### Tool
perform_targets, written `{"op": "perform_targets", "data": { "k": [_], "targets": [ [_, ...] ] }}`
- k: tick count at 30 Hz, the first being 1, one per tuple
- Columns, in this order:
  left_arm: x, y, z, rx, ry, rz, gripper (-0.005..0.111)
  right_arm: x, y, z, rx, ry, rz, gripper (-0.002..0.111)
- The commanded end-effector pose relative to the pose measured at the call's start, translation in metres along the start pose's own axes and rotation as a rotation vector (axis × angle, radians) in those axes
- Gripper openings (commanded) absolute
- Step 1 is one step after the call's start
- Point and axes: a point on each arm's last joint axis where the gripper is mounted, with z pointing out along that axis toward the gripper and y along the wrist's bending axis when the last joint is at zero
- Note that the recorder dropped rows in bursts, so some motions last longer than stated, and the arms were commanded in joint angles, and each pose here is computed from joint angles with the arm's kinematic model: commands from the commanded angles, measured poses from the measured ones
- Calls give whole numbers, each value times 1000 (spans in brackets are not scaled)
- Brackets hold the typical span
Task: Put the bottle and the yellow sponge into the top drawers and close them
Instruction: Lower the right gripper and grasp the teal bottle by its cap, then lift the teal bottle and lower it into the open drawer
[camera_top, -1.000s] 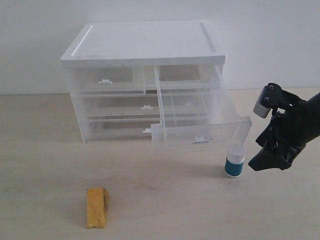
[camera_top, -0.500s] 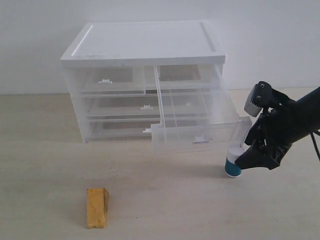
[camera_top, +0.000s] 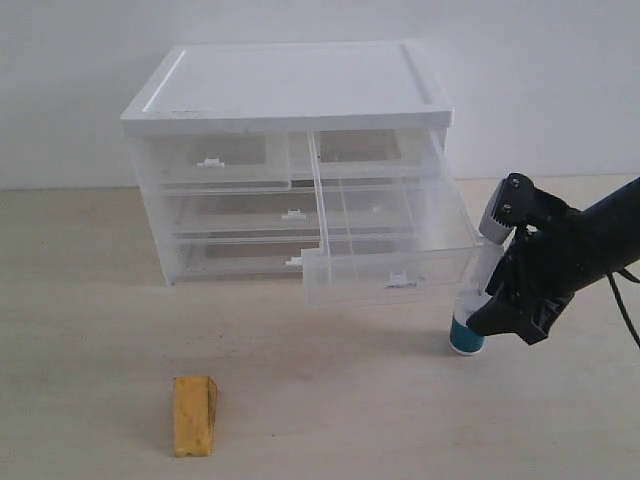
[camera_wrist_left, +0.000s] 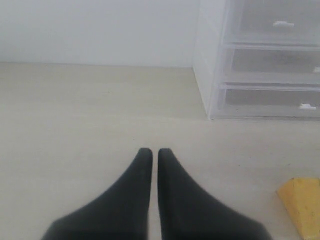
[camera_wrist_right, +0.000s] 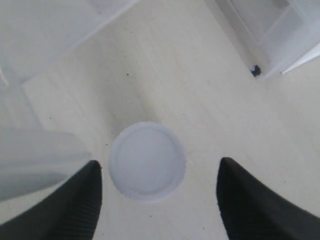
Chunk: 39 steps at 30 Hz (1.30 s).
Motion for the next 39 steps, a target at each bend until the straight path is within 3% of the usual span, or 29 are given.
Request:
{"op": "perform_targets", "data": {
  "k": [1, 5, 10, 30, 39],
  "targets": [
    [1, 0, 0, -2, 2, 0, 4, 2, -1, 1, 21, 10, -10, 42],
    [1, 0, 0, -2, 2, 0, 4, 2, -1, 1, 21, 10, -10, 29],
    [1, 0, 0, -2, 2, 0, 4, 2, -1, 1, 21, 10, -14, 1],
    [1, 0, 0, -2, 2, 0, 4, -24, 7, -45, 109, -13, -110, 0],
    [1, 0, 0, -2, 2, 0, 4, -36, 8, -87, 315, 46, -76, 0]
  ]
}}
